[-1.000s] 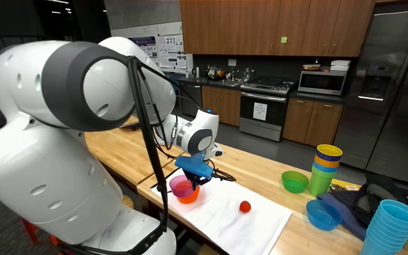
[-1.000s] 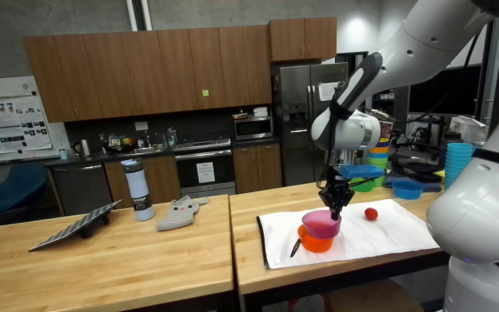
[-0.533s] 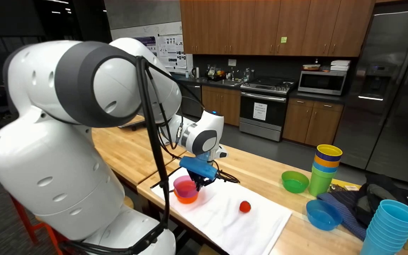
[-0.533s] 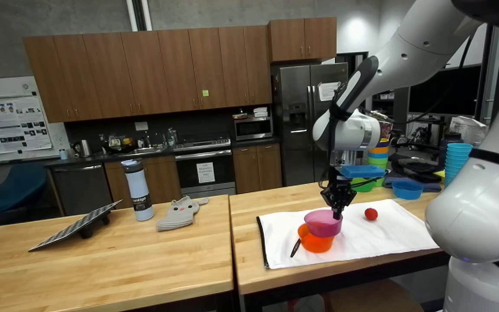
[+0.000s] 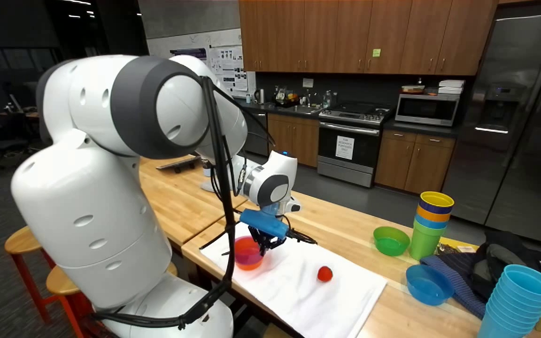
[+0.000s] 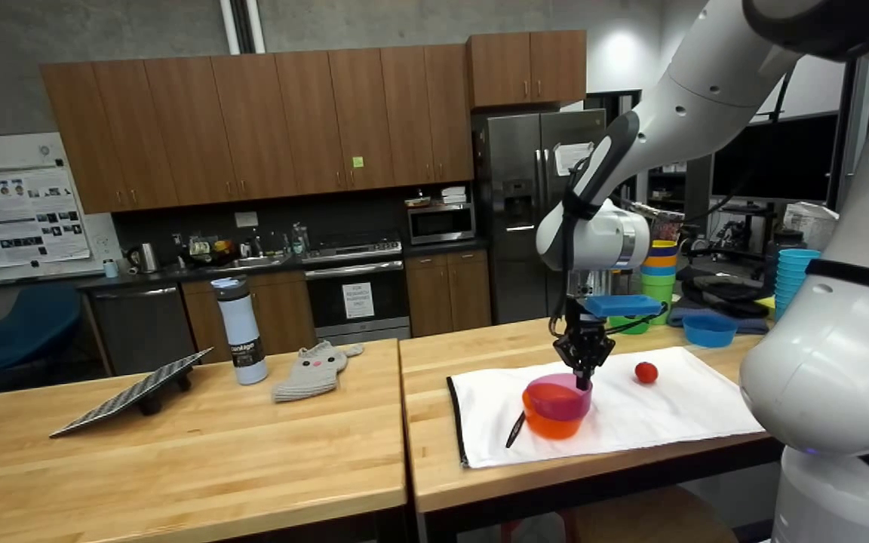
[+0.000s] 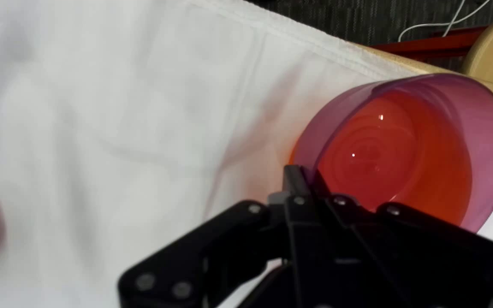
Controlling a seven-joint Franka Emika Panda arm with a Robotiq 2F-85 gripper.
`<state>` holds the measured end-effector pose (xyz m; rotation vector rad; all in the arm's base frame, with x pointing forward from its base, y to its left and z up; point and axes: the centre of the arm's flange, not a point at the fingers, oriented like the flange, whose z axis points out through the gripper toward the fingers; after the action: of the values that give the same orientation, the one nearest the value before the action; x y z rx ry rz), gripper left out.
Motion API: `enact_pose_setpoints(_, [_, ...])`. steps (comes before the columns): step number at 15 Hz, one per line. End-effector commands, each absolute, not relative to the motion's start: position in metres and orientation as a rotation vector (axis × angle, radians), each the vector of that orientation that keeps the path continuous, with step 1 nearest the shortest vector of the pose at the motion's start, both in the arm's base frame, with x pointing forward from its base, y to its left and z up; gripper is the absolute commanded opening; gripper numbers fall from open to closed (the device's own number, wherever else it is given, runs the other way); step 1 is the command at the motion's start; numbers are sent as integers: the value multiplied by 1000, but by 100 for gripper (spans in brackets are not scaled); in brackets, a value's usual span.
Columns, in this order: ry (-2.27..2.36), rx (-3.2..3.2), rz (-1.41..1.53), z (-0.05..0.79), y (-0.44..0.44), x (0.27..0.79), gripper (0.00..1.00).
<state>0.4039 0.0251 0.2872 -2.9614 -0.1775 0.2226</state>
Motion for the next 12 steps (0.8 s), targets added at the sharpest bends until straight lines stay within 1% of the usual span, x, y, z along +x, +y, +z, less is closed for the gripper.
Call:
enact_pose_setpoints(1, [-191, -2949, 222, 285, 28, 416, 1])
enact_pose_setpoints(7, [-224, -2968, 228, 286, 35, 424, 1])
enact_pose_setpoints(8, [-205, -2964, 230, 284, 33, 417, 3])
enact_pose_setpoints(12, [-213, -2965, 230, 284, 36, 420, 3])
